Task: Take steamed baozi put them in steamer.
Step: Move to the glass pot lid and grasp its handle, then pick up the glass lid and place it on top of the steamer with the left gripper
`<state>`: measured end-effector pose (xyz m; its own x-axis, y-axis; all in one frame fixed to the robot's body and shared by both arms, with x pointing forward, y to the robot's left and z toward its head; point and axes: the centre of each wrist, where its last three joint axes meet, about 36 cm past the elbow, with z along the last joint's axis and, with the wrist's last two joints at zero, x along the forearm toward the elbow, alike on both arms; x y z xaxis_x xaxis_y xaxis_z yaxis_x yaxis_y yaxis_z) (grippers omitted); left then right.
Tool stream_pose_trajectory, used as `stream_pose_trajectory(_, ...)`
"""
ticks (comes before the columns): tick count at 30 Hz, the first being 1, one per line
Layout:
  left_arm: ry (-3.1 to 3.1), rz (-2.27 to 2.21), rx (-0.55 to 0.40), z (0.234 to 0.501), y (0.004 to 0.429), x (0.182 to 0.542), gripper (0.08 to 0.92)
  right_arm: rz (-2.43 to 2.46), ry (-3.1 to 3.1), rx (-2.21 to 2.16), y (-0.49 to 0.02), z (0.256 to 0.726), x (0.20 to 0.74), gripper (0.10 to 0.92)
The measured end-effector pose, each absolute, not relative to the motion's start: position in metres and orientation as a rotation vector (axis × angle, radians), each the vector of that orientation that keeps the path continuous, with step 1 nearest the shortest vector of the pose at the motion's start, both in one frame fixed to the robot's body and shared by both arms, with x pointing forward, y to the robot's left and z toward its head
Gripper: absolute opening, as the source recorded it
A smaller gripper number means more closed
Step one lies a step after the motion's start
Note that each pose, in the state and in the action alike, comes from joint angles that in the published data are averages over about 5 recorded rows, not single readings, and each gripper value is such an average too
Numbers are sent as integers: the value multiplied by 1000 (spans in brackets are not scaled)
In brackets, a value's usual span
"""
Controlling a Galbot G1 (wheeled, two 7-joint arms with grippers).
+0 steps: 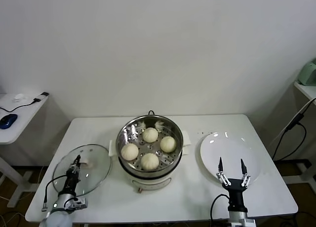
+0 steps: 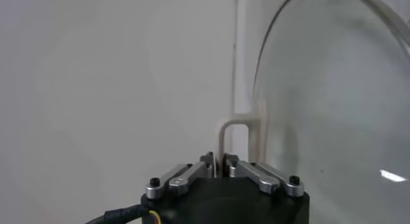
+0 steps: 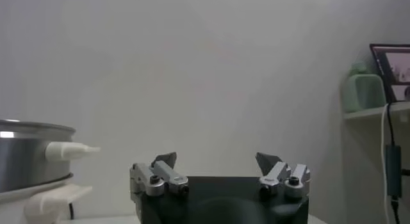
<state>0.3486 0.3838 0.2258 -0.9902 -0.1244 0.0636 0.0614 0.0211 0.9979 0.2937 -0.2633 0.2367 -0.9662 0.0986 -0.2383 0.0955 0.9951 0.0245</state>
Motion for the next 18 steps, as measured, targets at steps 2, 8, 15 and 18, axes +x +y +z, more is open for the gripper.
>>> stream_pose_trajectory(2, -2151, -2107, 69, 227, 385, 348, 143, 19, 2895, 144, -263, 237, 294, 823)
stream_pose_trajectory(8, -2173, -2100, 109, 241, 394, 349, 141, 15, 2889, 140, -260, 238, 296, 823)
stream_pose_trajectory(15, -2208, -2140, 266, 292, 414, 362, 141, 11, 2883, 132, -256, 239, 298, 823)
stream_pose_trajectory(18, -2243, -2156, 340, 322, 419, 369, 141, 9, 2879, 136, -257, 241, 299, 823)
